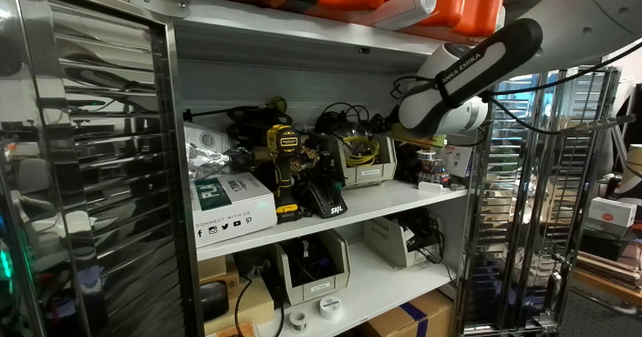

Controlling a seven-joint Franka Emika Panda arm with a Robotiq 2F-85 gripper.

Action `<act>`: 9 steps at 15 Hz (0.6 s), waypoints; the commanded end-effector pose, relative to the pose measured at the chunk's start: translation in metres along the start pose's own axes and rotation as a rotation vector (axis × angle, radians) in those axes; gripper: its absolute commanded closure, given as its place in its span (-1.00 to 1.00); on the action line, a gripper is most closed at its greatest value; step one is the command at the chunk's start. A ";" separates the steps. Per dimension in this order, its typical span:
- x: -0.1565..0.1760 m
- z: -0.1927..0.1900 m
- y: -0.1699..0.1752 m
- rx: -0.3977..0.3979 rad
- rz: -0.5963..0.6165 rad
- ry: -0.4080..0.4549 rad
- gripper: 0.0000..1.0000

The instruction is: Pick up the yellow cable and put it in the tool box

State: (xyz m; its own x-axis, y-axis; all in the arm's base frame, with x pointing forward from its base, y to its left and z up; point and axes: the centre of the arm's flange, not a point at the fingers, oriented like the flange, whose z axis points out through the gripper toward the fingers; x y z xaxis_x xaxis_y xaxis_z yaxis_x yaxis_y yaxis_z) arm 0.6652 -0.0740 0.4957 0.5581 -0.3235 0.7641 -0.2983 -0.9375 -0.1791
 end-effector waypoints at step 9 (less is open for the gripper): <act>-0.110 -0.109 0.017 0.088 -0.191 -0.039 -1.00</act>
State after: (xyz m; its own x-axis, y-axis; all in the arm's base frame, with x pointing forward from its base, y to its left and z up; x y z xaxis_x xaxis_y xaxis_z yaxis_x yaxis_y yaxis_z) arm 0.5663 -0.0366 0.4489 0.5958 -0.1766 0.7835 -0.1504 -0.9828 -0.1071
